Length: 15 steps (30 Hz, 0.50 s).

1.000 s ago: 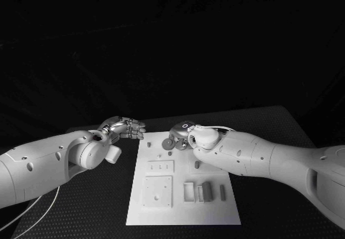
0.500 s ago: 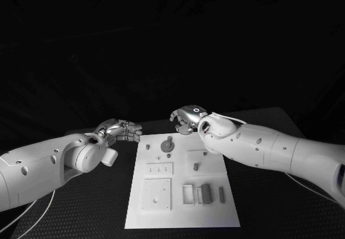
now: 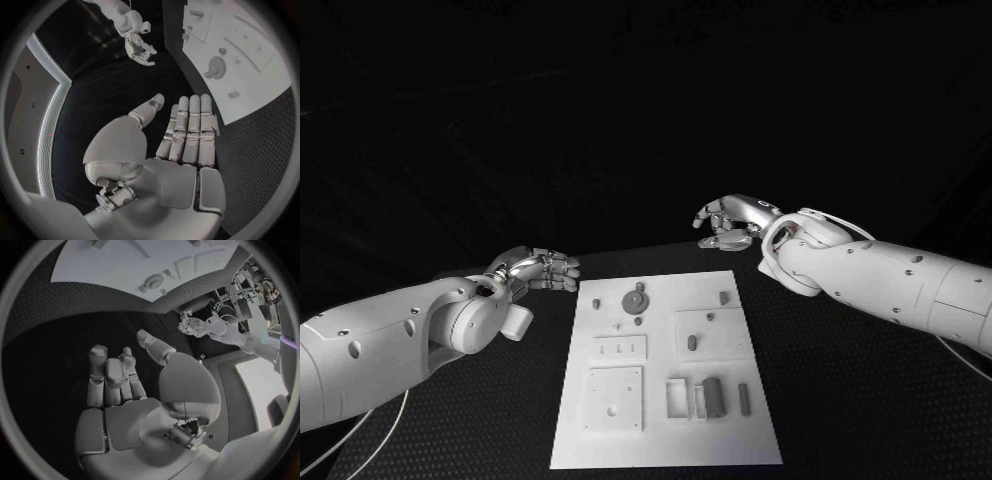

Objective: Assemble the parts on the task board

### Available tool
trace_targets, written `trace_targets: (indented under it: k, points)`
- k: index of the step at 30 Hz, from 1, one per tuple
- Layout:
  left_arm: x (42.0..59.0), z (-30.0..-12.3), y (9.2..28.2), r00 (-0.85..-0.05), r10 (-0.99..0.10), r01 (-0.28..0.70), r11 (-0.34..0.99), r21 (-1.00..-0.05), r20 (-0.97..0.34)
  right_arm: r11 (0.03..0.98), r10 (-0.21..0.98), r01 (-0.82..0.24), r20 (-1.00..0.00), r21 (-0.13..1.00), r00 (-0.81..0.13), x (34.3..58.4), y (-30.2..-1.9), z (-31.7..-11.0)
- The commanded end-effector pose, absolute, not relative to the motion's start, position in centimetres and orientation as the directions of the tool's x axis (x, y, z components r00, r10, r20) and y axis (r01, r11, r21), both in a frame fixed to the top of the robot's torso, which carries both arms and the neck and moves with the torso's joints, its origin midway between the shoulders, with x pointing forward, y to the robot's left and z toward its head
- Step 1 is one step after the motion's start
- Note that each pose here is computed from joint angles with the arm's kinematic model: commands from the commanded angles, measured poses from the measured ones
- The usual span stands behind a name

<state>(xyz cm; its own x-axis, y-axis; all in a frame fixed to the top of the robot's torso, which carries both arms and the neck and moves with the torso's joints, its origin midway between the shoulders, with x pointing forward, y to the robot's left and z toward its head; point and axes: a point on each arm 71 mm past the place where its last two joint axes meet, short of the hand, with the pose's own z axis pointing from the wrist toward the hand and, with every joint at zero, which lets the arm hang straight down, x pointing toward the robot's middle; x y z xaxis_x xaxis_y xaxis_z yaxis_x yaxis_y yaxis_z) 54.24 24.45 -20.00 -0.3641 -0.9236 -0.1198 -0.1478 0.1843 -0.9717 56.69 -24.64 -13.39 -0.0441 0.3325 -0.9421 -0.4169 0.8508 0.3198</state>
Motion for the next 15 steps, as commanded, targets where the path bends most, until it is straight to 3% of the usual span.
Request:
trace_targets:
  k: [1,15]
  points:
    - [54.1,-20.2,24.2,-0.39,-0.914,-0.126,0.17,-0.977,-0.109,0.81,0.349,-0.445,-0.924,0.381,-0.156,56.1,-25.5,-15.0]
    - [53.5,-21.4,24.1,-0.402,-0.91,-0.146,0.168,-0.975,-0.097,0.855,0.3,-0.371,-0.929,0.364,-0.218,54.7,-29.3,-20.3]
